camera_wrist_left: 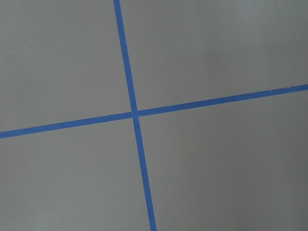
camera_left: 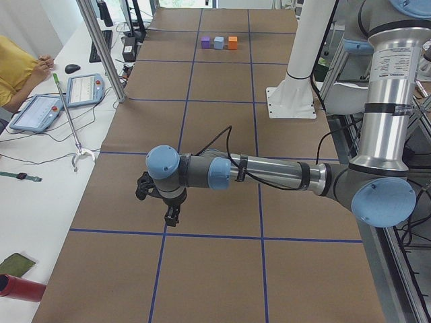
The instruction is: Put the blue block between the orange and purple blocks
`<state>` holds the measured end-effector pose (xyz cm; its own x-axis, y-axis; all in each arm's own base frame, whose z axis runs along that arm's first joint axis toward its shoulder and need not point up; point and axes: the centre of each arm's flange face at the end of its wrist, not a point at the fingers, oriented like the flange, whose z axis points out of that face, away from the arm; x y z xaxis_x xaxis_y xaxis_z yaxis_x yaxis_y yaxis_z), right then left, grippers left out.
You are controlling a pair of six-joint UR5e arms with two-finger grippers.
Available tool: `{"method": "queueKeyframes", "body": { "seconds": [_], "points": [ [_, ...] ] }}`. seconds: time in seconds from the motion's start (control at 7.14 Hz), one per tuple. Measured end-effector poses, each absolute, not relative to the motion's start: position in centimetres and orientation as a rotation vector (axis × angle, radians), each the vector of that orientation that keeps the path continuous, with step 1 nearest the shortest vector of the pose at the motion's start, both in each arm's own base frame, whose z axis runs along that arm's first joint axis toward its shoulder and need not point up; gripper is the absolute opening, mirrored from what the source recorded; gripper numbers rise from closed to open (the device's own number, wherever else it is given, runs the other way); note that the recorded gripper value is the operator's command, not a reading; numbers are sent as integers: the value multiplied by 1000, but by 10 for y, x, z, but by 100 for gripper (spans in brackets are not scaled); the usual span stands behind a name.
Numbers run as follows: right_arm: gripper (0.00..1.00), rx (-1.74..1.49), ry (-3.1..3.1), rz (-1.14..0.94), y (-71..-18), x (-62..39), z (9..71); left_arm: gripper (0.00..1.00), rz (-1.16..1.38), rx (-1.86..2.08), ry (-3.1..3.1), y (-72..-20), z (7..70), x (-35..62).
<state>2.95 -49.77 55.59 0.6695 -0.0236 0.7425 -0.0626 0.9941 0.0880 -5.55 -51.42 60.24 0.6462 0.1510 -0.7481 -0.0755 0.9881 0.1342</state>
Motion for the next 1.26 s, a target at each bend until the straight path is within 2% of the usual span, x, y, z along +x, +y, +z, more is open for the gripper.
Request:
{"method": "queueKeyframes", "body": {
  "seconds": [0.56, 1.26],
  "points": [
    [100, 95, -818, 6, -495, 19, 563, 100, 88, 76, 817, -509, 609, -66],
    [100, 72, -803, 13, -486, 18, 578, 100, 29, 11, 789, -471, 641, -72]
  ]
}}
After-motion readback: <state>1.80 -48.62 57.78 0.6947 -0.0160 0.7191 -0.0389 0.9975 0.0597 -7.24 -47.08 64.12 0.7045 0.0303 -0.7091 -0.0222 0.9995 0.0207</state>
